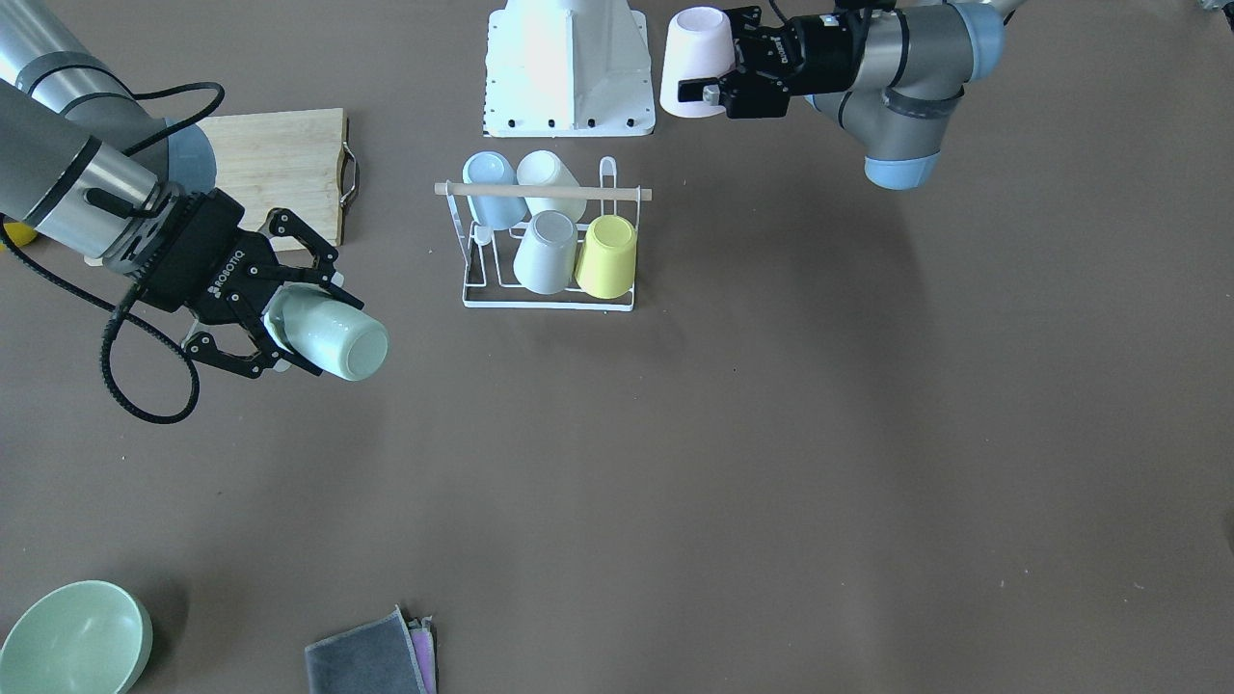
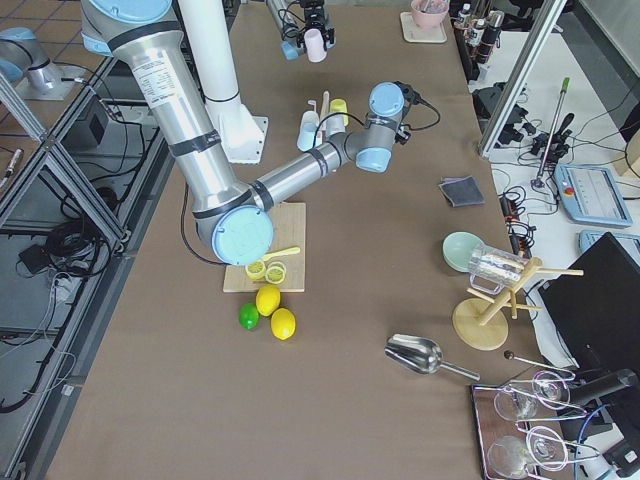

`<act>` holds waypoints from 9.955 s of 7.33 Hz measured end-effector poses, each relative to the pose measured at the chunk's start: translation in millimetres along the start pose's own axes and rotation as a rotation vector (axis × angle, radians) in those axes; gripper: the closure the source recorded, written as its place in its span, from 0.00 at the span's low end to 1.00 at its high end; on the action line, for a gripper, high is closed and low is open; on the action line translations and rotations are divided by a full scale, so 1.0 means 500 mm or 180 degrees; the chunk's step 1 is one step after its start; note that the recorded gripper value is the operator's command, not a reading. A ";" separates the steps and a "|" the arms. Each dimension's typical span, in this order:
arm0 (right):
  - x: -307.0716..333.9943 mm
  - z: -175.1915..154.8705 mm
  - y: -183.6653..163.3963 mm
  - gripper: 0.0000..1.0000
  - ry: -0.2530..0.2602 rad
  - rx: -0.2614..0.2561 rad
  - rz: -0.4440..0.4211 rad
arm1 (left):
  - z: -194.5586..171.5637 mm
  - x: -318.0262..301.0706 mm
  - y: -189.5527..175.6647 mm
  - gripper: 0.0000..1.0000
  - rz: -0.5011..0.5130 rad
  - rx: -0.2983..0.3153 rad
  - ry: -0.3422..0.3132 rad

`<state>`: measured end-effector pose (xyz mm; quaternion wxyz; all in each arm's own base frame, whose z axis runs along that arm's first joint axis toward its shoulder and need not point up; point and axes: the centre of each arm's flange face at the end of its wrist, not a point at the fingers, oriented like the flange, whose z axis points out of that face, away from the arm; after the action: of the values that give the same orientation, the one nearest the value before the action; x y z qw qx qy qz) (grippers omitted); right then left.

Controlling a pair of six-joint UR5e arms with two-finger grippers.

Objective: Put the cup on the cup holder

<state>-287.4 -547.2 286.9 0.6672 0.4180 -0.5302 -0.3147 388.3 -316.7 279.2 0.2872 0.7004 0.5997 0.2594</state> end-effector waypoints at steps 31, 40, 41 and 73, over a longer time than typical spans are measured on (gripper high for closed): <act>-0.302 0.212 0.264 0.37 -0.0651 0.1757 -0.0615 | 0.157 0.075 0.207 0.40 0.0339 -0.0378 0.0038; -0.280 0.193 0.271 0.00 -0.0617 0.1728 -0.0603 | 0.159 0.074 0.208 0.02 0.0327 -0.0377 0.0036; -0.255 0.172 0.272 0.00 -0.0621 0.1667 -0.0638 | 0.160 0.073 0.208 0.02 0.0326 -0.0376 0.0036; 0.473 -0.595 0.663 0.00 0.2098 -0.1875 0.3960 | -0.980 -0.454 -0.088 0.02 -0.3800 -0.4064 -0.3546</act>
<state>50.3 -534.8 661.0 0.9292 -0.0807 -0.3356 0.1318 -22.1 -491.4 586.9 0.9235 0.0273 0.3823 -0.0163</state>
